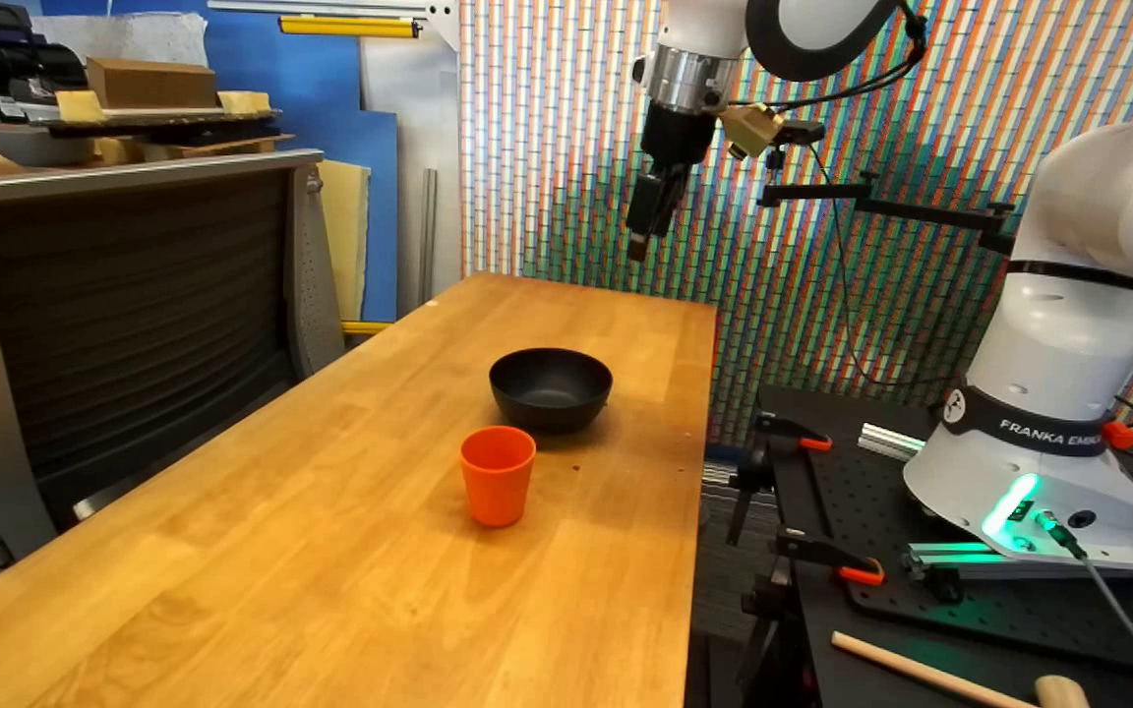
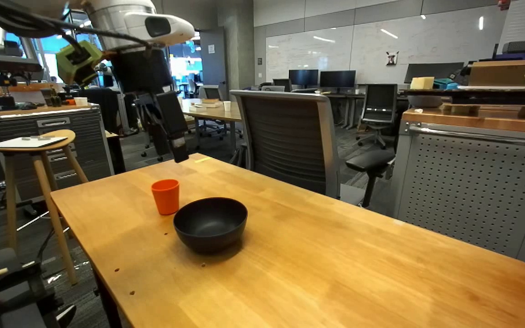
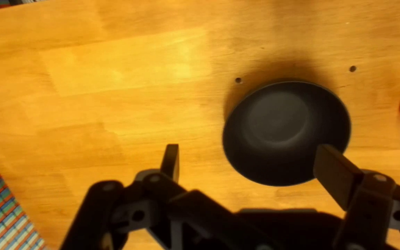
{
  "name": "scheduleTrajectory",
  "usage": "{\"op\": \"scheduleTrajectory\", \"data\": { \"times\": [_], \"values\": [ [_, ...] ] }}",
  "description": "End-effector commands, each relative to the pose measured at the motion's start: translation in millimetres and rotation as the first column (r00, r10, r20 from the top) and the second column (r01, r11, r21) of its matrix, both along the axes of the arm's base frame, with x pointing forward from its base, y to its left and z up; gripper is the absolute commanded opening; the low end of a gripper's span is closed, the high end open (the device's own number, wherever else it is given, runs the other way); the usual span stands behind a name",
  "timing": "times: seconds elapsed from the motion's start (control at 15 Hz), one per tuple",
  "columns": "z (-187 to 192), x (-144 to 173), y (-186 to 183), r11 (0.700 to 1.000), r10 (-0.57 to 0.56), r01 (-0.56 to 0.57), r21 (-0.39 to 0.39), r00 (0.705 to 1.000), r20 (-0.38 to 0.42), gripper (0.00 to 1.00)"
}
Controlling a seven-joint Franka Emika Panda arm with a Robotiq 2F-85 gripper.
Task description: Put the orange cup in the black bowl
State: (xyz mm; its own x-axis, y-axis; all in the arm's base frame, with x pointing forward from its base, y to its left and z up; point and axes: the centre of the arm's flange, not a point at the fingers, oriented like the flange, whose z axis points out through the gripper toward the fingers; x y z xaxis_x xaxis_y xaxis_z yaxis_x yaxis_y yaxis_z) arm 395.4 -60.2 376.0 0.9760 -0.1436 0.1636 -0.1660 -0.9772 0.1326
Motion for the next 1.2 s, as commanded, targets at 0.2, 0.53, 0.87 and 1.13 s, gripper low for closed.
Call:
{"op": "scheduleTrajectory", "data": {
  "times": [0.2,0.53,0.87,1.13],
  "values": [
    [-47,76,147,0.973,0.119,-0.115,0.198,0.993,-0.007,1.0],
    [-97,114,199,0.959,0.216,-0.205,0.194,0.976,-0.034,1.0],
    [-160,134,198,0.961,0.219,-0.196,0.195,0.97,-0.105,0.75],
    [-180,140,192,0.961,0.224,-0.198,0.194,0.967,-0.123,0.5]
  ]
}}
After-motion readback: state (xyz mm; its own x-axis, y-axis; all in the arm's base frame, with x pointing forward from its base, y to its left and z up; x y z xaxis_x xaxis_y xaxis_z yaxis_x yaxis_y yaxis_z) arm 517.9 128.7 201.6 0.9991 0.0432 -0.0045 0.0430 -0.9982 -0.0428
